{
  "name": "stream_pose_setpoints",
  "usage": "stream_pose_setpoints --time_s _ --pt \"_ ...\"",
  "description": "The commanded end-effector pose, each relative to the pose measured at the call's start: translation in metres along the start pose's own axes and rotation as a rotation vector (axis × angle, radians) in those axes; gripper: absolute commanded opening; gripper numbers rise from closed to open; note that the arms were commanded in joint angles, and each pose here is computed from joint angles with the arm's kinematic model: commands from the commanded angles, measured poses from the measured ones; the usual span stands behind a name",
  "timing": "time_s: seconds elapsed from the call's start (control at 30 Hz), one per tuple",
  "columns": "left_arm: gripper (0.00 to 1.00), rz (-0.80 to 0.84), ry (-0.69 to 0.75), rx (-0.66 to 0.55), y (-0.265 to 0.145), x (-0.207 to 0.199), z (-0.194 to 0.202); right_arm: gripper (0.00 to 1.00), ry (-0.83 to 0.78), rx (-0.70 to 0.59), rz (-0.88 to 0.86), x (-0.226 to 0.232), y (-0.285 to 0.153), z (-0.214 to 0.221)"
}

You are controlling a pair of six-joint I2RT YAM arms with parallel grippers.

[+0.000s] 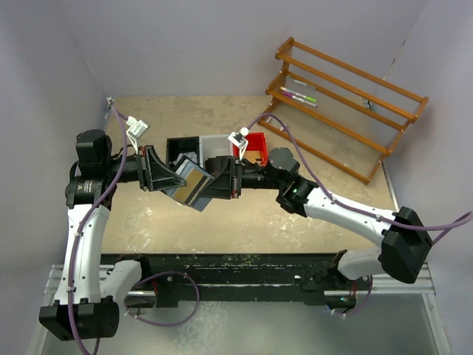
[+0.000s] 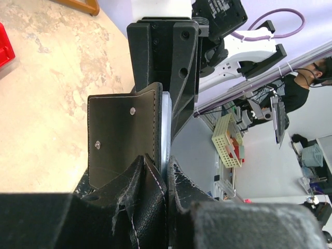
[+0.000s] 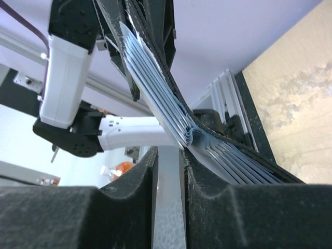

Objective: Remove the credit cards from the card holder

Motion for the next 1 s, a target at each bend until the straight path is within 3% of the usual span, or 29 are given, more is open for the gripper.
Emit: stream_pose_setpoints --time_s 0.0,0.23,0.57,0.97 --pt "0.15 0.029 0.042 -0.009 0.0 -0.018 -0.011 0.26 -0.058 -0.173 -0.154 0.037 -0.007 -0.023" --pt "0.13 0.003 0.011 -0.034 0.001 -0.015 -0.014 0.21 -0.039 -0.233 -0.223 0.042 -0.008 -0.029" --pt "0.13 -0.024 -0.037 -0.055 0.002 -0.008 -0.011 0.0 0.009 -0.269 -0.326 0.043 -0.008 -0.029" --pt "0.12 -0.01 -0.064 -0.063 0.002 -0.011 -0.018 0.0 0.041 -0.264 -0.294 0.024 -0.019 -0.009"
Point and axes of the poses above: each gripper's point midway between its finger pads, its own y axis out along the fingers, its own x axis along the line the jaws close on, z = x × y, the point moved 3 cm from there along -y, back along the fingers, and after that the axes turned 5 degrees about y, right-handed, at the moved point
